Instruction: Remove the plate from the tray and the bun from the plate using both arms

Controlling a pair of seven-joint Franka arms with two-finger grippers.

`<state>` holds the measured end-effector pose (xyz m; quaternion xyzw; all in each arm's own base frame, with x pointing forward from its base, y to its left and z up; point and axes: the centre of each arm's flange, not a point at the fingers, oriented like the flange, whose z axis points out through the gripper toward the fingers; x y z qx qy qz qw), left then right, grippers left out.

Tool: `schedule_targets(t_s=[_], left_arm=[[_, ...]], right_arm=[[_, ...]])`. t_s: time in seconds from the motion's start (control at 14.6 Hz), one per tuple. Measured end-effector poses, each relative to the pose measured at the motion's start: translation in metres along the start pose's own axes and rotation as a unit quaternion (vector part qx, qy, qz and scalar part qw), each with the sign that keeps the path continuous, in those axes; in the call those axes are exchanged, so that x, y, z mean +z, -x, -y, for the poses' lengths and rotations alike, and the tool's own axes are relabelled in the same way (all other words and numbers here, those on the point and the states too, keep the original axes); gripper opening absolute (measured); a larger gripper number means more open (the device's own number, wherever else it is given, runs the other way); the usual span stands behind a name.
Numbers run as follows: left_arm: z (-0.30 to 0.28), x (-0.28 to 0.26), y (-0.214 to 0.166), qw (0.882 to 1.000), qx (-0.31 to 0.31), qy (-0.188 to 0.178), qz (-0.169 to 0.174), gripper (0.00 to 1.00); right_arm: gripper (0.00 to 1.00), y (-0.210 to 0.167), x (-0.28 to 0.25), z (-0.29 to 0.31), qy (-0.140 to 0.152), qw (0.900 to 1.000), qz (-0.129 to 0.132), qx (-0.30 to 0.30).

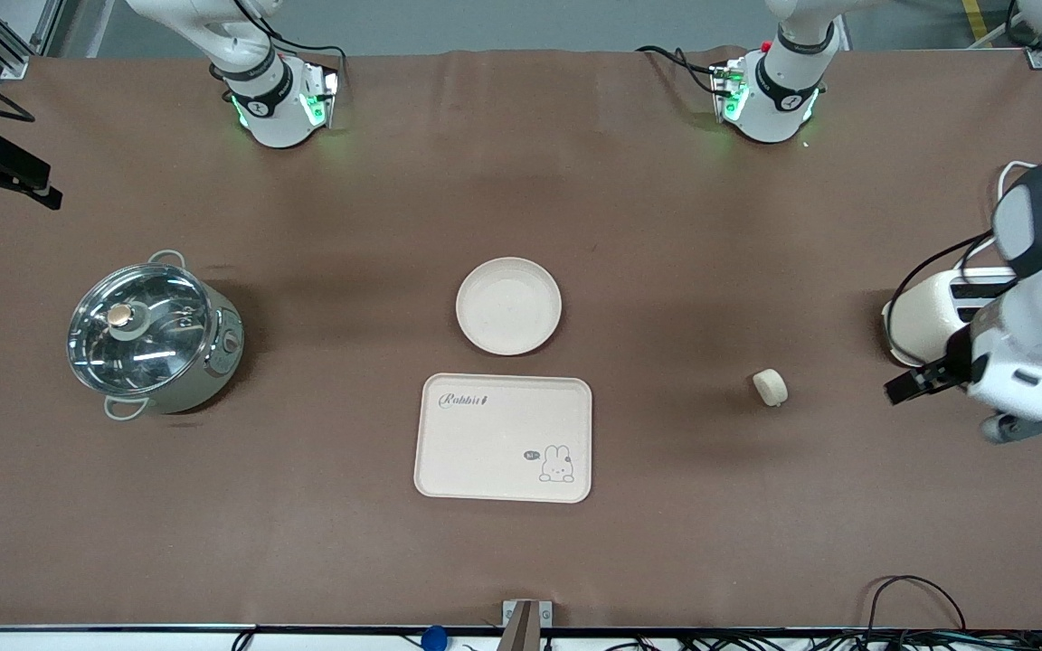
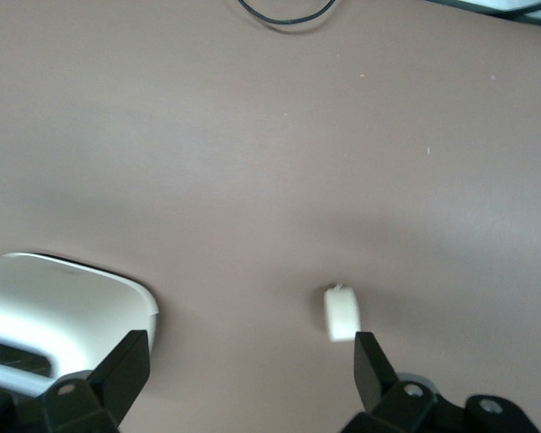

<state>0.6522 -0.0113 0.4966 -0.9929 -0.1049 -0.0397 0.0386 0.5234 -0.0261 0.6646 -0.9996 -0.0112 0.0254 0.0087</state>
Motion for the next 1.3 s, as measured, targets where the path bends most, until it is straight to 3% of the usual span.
schedule_targets(t_s=[0.14, 0.34, 0.55, 0.89, 1.3], left_arm=[[0.002, -0.046, 0.02, 0.999, 0.035, -0.012, -0.002, 1.0], [-0.001, -0.11, 0.059, 0.997, 0.074, 0.001, 0.003, 1.0], [-0.002, -0.149, 0.084, 0.993, 0.114, -0.003, -0.002, 1.0], [-0.013, -0.167, 0.114, 0.99, 0.135, -0.002, 0.028, 1.0], [-0.013, -0.17, 0.116, 0.99, 0.134, 0.008, 0.03, 1.0]], right_arm=[[1.0, 0.0, 0.0, -0.001, 0.0, 1.0, 0.0, 0.001], [1.0, 0.0, 0.001, -0.003, 0.0, 1.0, 0.0, 0.003], [1.0, 0.0, 0.0, -0.004, 0.0, 1.0, -0.002, 0.004], [1.0, 0.0, 0.001, -0.006, 0.0, 1.0, -0.001, 0.006], [1.0, 0.0, 0.002, -0.008, -0.001, 1.0, -0.001, 0.007]])
